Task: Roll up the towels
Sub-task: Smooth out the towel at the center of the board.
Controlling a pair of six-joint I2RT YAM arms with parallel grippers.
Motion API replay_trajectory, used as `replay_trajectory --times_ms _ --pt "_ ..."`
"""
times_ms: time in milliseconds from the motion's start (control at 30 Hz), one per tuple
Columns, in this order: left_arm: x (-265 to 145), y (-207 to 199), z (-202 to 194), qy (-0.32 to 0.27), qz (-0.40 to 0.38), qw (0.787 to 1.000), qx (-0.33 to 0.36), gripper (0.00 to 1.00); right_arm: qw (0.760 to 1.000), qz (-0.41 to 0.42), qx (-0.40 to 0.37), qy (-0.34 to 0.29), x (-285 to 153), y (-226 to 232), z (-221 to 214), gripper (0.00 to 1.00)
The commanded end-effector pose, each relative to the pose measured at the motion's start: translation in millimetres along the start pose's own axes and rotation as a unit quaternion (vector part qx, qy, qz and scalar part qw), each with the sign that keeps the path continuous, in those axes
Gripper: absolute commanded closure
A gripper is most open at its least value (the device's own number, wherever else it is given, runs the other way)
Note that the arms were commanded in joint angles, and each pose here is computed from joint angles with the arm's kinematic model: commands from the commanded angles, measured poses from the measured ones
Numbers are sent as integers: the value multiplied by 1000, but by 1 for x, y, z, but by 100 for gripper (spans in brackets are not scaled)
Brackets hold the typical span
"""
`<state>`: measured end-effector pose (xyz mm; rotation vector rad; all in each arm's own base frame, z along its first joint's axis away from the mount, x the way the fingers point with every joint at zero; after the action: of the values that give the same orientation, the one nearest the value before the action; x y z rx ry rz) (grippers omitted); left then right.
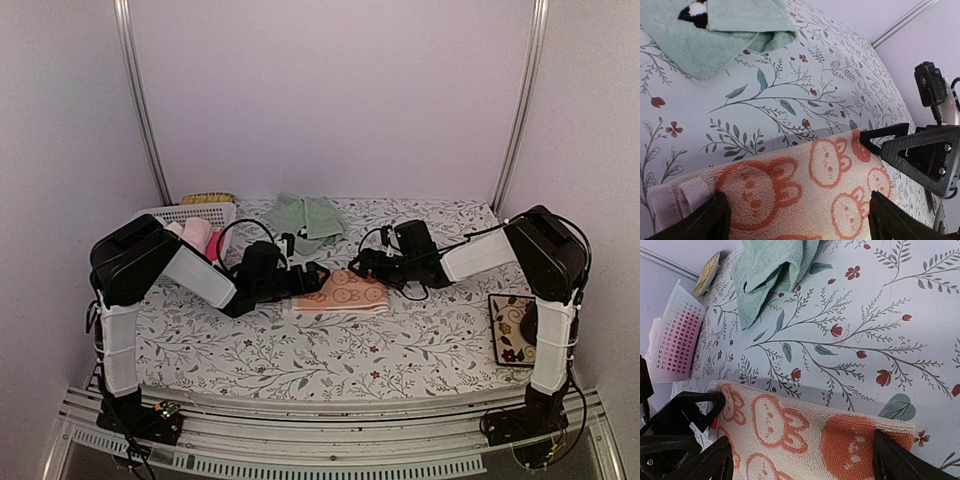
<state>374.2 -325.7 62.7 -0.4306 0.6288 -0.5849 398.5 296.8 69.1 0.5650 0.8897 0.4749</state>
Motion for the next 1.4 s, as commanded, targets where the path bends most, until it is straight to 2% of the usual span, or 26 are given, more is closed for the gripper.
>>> replay_trajectory --times_ms 0,267,467,733,933,1100,1233,1367 --pt "0 10 -2 9 28 999 14 3 1000 -20 -1 11 -6 -5 0 3" --pt "-22 -38 37 -34 -26 998 55 3 997 60 -52 6 -59 57 10 3" --pt "-39 -62 38 -37 -61 995 65 3 995 71 -53 38 -65 57 -13 3" --pt "-40 -46 -11 12 -60 997 43 3 995 49 -23 85 -50 19 -54 3" --pt "-29 -19 -46 58 -21 998 20 3 994 27 -7 106 -44 2 -69 3" --pt "-28 -16 -47 61 -8 998 24 4 995 5 -9 104 -46 -3 -68 3" --pt "-29 -24 -35 46 -16 998 36 3 992 54 -32 105 -56 23 -58 3" --pt "-38 -35 -10 18 -8 998 52 3 993 65 -61 71 -76 46 -35 2"
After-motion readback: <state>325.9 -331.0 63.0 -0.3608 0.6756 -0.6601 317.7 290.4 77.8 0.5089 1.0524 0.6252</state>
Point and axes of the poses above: each gripper's point midway between its finger pads, its own x axis out along the fingers, its own y axis along the line the jaws close on, z = x × y, the point moved 4 cm from there along -x, back along the fingers, and after that the axes turned 4 degrees about x, right-handed, at the moved point
